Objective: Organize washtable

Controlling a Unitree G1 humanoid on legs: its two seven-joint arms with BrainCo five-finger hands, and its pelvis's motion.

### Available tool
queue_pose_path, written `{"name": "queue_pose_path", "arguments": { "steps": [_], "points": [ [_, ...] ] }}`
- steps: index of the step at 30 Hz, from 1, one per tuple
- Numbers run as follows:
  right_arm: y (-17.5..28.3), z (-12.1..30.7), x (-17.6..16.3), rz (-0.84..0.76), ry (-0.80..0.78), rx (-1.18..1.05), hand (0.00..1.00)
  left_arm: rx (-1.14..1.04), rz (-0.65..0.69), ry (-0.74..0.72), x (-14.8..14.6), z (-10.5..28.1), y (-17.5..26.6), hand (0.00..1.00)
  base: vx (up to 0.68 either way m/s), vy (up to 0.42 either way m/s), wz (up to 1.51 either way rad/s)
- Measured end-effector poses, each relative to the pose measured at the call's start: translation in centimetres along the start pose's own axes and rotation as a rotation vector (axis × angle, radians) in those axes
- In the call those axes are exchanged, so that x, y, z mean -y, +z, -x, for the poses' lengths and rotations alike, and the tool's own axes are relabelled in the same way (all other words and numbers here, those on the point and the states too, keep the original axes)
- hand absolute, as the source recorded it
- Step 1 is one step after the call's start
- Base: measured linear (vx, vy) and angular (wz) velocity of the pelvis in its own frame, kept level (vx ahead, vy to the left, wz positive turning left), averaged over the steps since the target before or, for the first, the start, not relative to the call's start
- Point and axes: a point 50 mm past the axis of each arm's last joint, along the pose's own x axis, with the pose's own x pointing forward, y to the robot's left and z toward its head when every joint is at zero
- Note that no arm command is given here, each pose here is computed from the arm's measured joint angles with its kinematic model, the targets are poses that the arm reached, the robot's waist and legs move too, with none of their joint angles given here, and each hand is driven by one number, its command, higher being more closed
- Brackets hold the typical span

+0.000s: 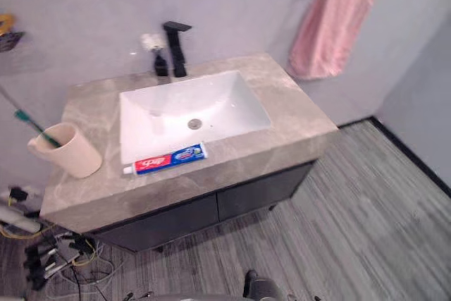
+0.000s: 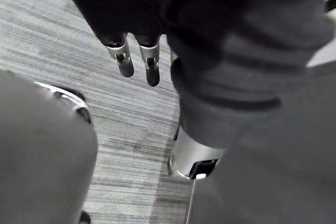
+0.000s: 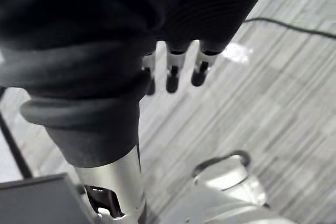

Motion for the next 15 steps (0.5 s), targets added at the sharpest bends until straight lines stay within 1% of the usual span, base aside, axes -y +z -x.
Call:
{"name": "queue_pose_path", "arguments": {
  "steps": [2, 6, 12, 14, 15],
  "points": [
    [-0.2, 0.0, 0.0, 0.002, 0.004, -0.017, 0.00, 0.026, -0.046, -0.041, 0.7, -0.2, 0.8, 0.00, -0.11, 0.089, -0.14],
    [-1.1, 0.2, -0.8, 0.007, 0.061, -0.047, 0.00, 0.061, -0.073, -0.043, 0.6, -0.5, 2.3, 0.00, -0.07, 0.044, -0.07],
    [-1.5, 0.3, -0.4, -0.045, 0.054, -0.063, 0.00, 0.056, -0.165, -0.063, 1.0, -0.5, 2.2, 0.00, 0.04, 0.091, -0.10],
    [-1.5, 0.3, -0.3, -0.048, 0.054, -0.070, 0.00, 0.057, -0.177, -0.068, 1.1, -0.5, 2.3, 0.00, 0.05, 0.022, -0.12],
    [-0.7, -0.1, -0.6, -0.075, 0.055, -0.070, 0.00, 0.046, -0.166, -0.067, 1.1, -0.5, 2.0, 0.00, 0.01, 0.003, -0.06]
  ]
}}
